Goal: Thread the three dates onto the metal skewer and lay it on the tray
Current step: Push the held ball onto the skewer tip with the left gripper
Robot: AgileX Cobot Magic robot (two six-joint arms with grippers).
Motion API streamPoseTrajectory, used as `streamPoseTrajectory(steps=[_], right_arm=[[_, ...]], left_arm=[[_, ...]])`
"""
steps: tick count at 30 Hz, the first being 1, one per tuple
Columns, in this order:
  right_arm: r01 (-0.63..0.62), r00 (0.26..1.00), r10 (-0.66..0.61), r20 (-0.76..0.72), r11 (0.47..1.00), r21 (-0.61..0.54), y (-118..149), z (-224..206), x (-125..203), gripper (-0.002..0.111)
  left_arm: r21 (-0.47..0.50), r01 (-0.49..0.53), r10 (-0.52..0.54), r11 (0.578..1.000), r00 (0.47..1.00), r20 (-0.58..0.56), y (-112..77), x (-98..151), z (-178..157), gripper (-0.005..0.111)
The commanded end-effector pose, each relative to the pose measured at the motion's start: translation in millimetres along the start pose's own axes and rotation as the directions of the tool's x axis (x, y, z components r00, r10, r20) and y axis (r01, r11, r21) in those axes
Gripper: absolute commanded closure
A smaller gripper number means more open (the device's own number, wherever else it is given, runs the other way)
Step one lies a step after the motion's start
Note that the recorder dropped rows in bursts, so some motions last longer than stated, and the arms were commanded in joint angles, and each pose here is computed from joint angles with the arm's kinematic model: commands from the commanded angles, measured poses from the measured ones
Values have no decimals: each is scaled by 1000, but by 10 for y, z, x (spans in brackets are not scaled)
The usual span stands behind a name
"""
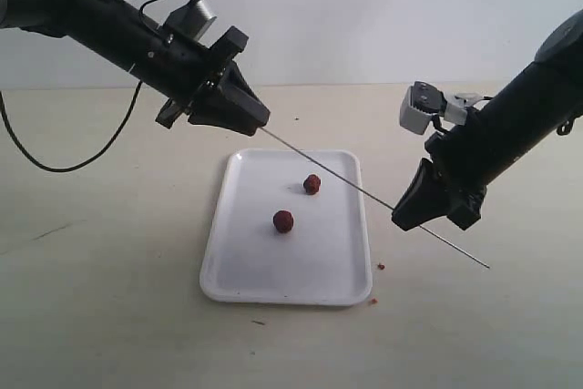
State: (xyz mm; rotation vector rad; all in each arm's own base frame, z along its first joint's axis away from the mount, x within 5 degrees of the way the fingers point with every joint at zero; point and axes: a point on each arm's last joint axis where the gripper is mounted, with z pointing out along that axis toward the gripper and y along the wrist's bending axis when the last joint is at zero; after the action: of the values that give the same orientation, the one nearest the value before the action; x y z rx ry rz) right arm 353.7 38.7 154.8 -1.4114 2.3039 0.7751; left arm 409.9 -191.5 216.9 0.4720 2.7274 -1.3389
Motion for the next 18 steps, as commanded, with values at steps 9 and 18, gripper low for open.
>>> streamPoseTrajectory(steps=[9,18], right_arm=[[-17,1000,17,-2,999,35,-25,-13,3,108],[-18,1000,18,-2,999,42,-31,-14,3,108]], left_arm=[[31,23,-24,999,999,46,47,-36,-135,81],[32,23,-25,999,998,53,46,-40,-165,81]])
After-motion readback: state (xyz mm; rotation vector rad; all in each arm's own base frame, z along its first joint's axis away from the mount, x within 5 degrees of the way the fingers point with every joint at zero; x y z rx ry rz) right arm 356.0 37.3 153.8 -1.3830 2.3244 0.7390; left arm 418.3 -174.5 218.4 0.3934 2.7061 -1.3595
